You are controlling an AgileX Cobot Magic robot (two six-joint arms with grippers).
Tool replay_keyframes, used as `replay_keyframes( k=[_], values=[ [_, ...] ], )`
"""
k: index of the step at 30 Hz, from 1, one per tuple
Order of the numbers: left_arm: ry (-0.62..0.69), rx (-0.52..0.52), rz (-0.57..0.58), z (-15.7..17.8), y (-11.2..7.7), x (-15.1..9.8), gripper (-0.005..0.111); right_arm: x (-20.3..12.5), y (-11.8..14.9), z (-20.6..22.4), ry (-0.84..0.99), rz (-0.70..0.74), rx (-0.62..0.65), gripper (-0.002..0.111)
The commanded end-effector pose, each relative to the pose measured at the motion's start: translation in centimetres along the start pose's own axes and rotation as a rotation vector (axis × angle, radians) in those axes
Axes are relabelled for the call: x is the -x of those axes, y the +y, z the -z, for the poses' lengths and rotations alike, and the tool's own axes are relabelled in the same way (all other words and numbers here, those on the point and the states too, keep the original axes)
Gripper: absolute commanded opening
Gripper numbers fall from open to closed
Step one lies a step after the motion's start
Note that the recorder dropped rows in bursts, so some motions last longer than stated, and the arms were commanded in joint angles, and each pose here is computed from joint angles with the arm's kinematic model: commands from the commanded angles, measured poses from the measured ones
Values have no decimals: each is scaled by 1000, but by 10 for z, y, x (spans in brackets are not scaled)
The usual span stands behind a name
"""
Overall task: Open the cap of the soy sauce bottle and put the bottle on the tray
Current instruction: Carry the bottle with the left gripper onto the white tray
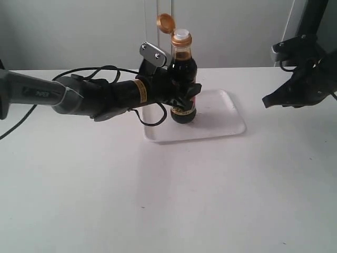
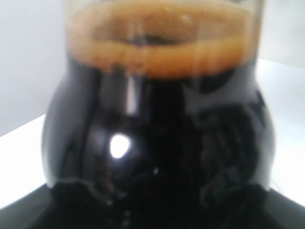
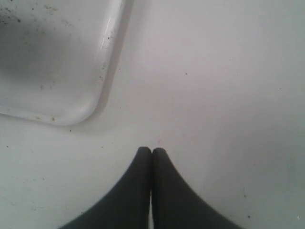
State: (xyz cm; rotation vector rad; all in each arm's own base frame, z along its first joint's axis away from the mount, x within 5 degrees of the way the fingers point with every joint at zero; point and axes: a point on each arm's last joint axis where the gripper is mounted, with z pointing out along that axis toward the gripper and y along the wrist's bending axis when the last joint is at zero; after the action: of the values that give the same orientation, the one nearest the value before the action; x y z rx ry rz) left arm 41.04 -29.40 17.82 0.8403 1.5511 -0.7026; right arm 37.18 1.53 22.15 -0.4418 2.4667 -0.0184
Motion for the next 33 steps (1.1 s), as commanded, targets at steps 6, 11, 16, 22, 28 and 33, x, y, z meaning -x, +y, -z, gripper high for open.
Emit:
replay_keyframes(
  k=[6,11,16,22,28,33],
  values=[
    [-93,-9,38,-11,3,13,0,0,-2,0,-11,-10,-9,0],
    [-42,19,49,-12,5,4,0,0,-2,0,-13,-12,-9,0],
    [-26,15,61,-13,5,-1,20,0,-2,0,-13,-12,-9,0],
    [-26,23,69,-13,6,-1,88,0,-3,0,-15,-12,-10,0],
    [-17,30,67,-13,7,-2,105,0,-3,0,-15,-12,-10,0],
    [-17,30,67,-13,7,-2,105,0,-3,0,-15,-12,-10,0]
  ],
)
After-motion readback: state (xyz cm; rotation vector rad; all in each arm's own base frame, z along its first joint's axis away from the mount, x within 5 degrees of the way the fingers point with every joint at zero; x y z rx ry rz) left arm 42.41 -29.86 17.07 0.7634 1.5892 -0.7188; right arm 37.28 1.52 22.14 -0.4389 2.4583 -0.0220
